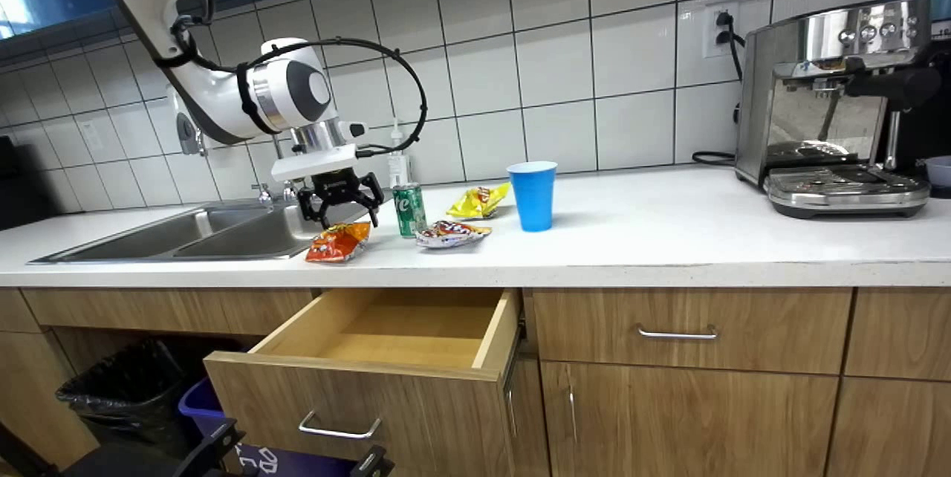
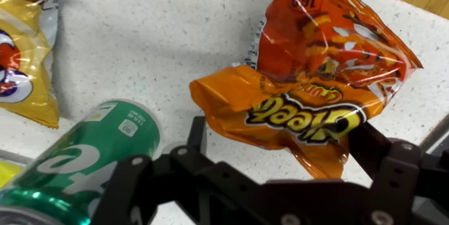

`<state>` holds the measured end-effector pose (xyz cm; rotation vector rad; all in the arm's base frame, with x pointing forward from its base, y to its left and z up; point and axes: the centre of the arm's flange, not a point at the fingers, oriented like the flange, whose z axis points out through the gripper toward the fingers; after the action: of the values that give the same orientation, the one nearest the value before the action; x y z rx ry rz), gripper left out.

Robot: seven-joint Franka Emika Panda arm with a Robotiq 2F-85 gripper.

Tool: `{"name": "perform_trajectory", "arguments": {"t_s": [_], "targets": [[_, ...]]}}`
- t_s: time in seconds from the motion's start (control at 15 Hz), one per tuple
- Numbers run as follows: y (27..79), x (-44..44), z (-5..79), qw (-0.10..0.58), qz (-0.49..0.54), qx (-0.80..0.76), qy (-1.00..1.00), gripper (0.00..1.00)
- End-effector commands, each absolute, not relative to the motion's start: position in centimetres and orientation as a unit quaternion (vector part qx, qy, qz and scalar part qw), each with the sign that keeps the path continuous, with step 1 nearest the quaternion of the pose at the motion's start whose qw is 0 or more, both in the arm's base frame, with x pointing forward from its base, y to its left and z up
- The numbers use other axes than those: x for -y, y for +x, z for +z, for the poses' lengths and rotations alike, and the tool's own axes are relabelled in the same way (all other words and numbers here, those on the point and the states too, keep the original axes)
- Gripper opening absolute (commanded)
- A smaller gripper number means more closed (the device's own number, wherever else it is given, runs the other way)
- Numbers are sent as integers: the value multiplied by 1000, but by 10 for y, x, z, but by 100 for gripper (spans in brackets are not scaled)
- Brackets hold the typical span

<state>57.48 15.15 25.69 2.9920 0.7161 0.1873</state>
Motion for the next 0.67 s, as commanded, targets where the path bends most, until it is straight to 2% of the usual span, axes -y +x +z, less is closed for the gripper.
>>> {"name": "perform_trajectory", "arguments": {"t_s": [0.0, 0.6], "targets": [[560, -141, 266, 38, 65, -249, 965, 100], [541, -132, 269, 38, 56, -255, 965, 100]]}}
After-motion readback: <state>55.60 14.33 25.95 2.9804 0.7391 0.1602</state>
